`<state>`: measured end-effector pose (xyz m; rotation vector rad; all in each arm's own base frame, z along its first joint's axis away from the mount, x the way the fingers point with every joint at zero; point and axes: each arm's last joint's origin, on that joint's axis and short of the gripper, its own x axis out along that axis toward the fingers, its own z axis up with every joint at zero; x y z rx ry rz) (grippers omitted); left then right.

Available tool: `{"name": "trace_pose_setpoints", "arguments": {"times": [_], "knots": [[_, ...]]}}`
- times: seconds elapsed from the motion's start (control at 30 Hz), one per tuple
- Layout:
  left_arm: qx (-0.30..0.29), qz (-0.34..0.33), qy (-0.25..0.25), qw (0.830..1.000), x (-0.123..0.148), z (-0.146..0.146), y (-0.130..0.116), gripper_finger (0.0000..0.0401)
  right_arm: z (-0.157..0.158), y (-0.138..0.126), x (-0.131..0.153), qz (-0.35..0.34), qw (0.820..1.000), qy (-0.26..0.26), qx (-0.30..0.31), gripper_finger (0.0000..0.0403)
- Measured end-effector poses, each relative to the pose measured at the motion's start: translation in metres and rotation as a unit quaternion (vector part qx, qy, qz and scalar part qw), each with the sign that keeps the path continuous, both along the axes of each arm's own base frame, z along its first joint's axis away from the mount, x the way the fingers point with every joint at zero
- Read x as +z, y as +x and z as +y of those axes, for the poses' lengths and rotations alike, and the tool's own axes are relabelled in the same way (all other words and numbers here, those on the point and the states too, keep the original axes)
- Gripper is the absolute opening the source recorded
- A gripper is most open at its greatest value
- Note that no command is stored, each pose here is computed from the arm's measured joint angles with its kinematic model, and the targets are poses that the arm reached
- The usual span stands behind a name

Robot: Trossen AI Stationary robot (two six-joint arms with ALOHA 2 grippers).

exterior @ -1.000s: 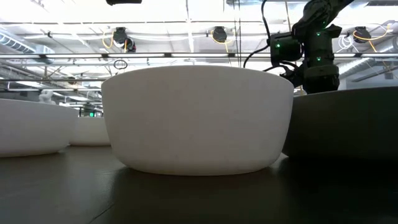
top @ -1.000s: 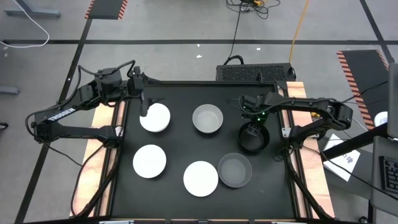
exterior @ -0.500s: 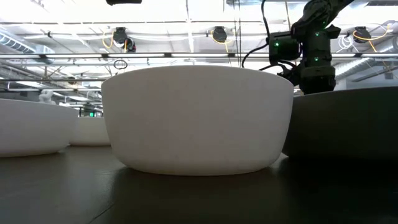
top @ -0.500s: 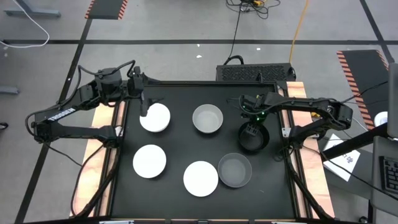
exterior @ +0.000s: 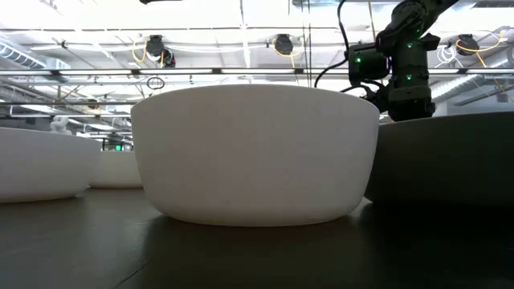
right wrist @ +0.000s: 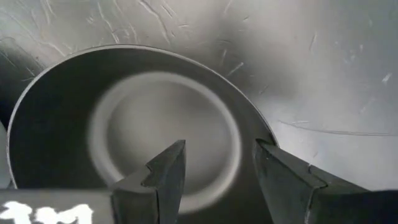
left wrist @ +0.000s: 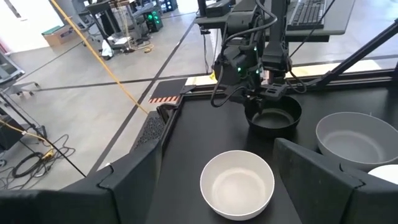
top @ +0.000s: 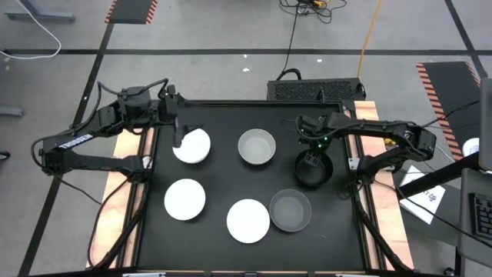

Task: Nest bowls inside each other
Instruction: Stack the black bowl on the light gray bowl

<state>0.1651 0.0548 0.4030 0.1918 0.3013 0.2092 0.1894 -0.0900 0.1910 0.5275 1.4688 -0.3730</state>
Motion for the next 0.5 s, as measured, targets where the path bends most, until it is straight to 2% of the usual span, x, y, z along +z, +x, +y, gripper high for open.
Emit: {"name": "trace_pose_setpoints", "arguments": {"times": [0.5], "knots": [[0.001, 0.0, -0.002, 1.0, 0.0, 0.0, 0.0, 0.0315, -0.003, 0.005, 0.025, 0.008, 1.0, -0.01, -0.008, 0.0178]]}}
